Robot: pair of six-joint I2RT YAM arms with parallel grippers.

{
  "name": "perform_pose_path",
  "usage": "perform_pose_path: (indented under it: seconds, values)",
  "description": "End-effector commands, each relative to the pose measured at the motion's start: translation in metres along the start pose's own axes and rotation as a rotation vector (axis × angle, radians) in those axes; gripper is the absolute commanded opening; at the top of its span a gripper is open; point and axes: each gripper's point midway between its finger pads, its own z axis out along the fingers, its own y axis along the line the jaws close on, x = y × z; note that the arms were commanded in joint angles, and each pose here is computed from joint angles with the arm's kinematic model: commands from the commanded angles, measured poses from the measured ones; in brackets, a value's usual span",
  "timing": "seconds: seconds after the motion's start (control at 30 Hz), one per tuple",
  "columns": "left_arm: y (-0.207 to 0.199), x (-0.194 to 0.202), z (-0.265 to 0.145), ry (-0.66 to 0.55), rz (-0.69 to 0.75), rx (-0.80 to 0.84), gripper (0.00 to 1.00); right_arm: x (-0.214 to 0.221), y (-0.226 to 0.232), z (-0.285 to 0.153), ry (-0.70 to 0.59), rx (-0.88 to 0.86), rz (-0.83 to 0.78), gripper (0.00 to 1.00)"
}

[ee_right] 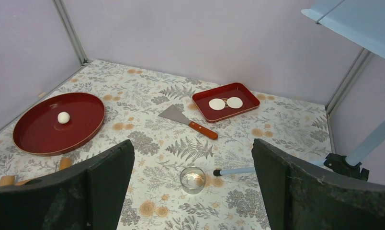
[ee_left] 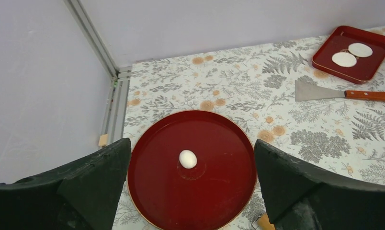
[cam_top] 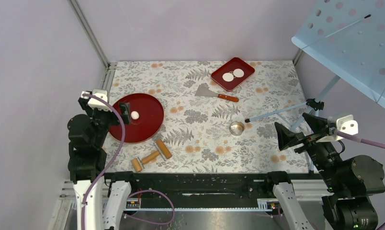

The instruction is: Roll out the dumpling wrappers from the dough

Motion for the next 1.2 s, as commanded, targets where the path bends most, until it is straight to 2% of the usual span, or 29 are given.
perform_pose_path:
  seconds: [0.0,0.2,0.33,0.57,0.77,0.97,1.17]
  values:
    - [-0.015,-0.011,0.018,-0.046,0.001,0.103,0.99,0.004,0.0,0.005,0.018,-0.009,0.006,0.98]
    - [-0.036,0.021,0.052,0.01,0.004,0.228,0.99,0.032,0.003,0.015,0.099,-0.081,-0.118,0.98]
    - [-0.045,0.051,0.075,0.103,0.057,0.253,0.99,0.058,0.012,0.031,0.158,-0.187,-0.151,0.98]
    - [-0.059,0.11,0.119,0.314,0.055,0.244,0.99,0.11,0.011,0.065,0.243,-0.262,-0.147,0.98]
    - [-0.06,0.162,0.156,0.49,0.097,0.129,0.99,0.135,0.01,0.077,0.269,-0.272,-0.116,0.98]
    - [-0.095,0.202,0.161,0.64,0.075,0.228,0.99,0.15,0.007,0.082,0.301,-0.271,-0.115,0.98]
    - [-0.139,0.23,0.148,0.758,0.021,0.395,0.99,0.157,0.007,0.085,0.319,-0.273,-0.107,0.98]
